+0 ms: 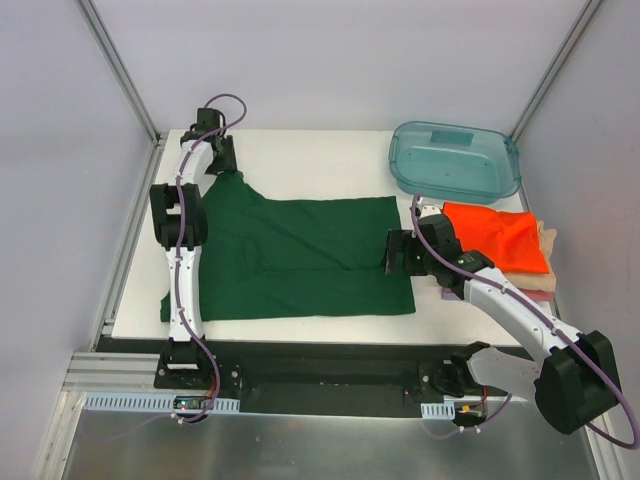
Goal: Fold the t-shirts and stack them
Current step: Grap the side of the flattened tshirt furthest away from the robot with both arms
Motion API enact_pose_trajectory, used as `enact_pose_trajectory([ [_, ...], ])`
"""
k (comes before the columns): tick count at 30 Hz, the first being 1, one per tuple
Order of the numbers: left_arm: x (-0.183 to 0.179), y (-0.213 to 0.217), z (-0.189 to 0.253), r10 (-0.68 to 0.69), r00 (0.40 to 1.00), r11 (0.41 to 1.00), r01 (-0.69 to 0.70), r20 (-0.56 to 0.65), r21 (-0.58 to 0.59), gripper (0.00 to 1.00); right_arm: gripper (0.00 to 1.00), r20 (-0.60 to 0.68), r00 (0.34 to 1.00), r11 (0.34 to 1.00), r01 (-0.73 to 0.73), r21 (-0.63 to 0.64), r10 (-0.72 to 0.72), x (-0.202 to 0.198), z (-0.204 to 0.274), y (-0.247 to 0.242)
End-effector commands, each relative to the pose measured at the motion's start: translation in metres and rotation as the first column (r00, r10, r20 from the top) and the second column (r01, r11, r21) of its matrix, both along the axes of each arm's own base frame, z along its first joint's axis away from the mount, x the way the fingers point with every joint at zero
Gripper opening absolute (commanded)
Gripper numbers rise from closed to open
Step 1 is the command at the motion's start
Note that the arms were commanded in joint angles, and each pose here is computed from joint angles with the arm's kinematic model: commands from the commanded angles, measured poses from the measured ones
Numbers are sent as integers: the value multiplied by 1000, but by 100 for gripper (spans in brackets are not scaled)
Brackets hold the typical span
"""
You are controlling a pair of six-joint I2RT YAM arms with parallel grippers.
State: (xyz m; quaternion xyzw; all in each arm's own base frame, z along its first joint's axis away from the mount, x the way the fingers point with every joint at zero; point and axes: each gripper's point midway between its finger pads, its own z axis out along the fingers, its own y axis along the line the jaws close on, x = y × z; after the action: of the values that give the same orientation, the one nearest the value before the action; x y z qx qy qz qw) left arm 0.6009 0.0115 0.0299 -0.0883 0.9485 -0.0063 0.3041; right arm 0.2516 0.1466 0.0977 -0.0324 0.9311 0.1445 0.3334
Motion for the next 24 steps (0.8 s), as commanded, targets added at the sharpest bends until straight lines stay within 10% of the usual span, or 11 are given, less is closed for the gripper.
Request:
enact_pose_trajectory([
  [1, -12, -8, 0, -51, 998, 998, 49, -45, -41, 45, 96, 65, 998, 999, 24, 28, -26, 16, 25, 4],
  [6, -16, -17, 7, -95, 995, 993, 92, -39, -78, 31, 96, 83, 996, 999, 43, 12, -44, 22, 29, 1],
  [9, -15, -17, 8, -100, 994, 992, 97, -36, -77, 2, 96, 92, 995, 999, 44, 4, -45, 26, 31, 2],
  [24, -34, -13, 86, -143, 983, 989, 145, 117, -9, 0, 96, 129, 975, 969, 200, -144, -183, 120, 55, 6],
])
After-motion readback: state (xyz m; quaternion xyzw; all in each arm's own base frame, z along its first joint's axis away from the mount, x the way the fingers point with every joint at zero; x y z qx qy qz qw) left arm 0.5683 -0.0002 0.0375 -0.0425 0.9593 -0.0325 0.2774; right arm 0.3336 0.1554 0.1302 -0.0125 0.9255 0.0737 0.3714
